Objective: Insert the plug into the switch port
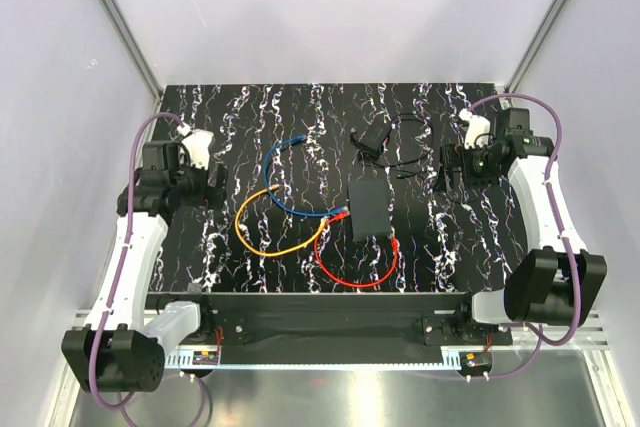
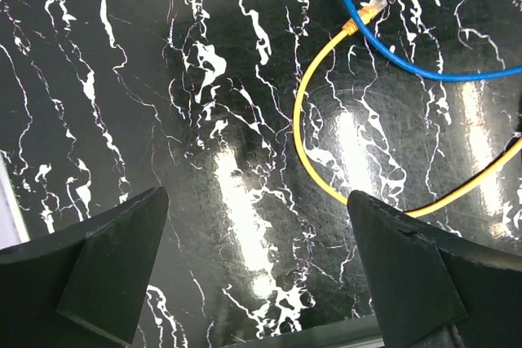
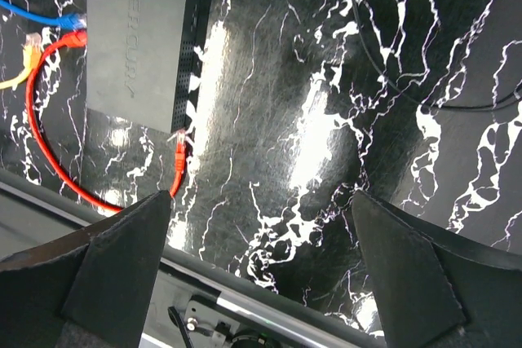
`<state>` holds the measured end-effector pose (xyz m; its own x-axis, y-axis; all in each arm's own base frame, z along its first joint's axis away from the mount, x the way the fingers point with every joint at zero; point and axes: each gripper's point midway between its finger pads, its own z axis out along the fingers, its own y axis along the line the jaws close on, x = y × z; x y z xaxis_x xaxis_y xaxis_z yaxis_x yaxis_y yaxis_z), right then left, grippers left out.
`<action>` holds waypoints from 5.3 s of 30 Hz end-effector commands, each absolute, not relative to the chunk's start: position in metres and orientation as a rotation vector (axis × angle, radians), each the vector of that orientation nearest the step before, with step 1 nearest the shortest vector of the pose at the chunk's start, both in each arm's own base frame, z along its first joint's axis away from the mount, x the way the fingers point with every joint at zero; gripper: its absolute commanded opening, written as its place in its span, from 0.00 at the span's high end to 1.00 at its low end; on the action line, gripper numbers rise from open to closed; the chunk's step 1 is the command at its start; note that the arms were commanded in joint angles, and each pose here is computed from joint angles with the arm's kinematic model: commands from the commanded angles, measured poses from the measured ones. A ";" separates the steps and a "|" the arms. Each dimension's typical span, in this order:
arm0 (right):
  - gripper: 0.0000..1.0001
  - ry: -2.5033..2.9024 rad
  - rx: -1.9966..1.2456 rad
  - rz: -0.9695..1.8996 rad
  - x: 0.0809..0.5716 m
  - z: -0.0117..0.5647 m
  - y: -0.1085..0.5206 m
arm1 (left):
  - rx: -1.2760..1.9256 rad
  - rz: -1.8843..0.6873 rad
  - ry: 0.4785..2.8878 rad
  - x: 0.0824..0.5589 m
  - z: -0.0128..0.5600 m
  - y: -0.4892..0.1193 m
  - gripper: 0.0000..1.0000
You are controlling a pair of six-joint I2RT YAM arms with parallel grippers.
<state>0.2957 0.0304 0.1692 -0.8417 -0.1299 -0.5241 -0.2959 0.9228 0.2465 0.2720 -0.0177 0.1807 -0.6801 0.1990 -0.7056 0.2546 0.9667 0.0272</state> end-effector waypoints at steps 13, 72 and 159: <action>0.00 2.739 -0.284 0.581 0.281 0.143 0.040 | 0.988 -0.217 2.200 0.293 0.170 -0.149 0.01; 0.29 2.950 -0.082 1.108 0.307 0.031 0.169 | 1.227 0.005 2.679 0.269 0.002 -0.108 0.61; 0.32 2.576 -0.485 0.735 0.373 0.091 0.157 | 0.973 -0.969 2.125 0.389 0.112 -0.289 0.28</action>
<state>0.3517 0.2026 0.0439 -0.9360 -0.1372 -0.3243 -0.3060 0.7725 0.5564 0.3844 -0.2872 0.0657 -0.6237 0.4108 -0.6650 0.7632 0.5038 -0.4046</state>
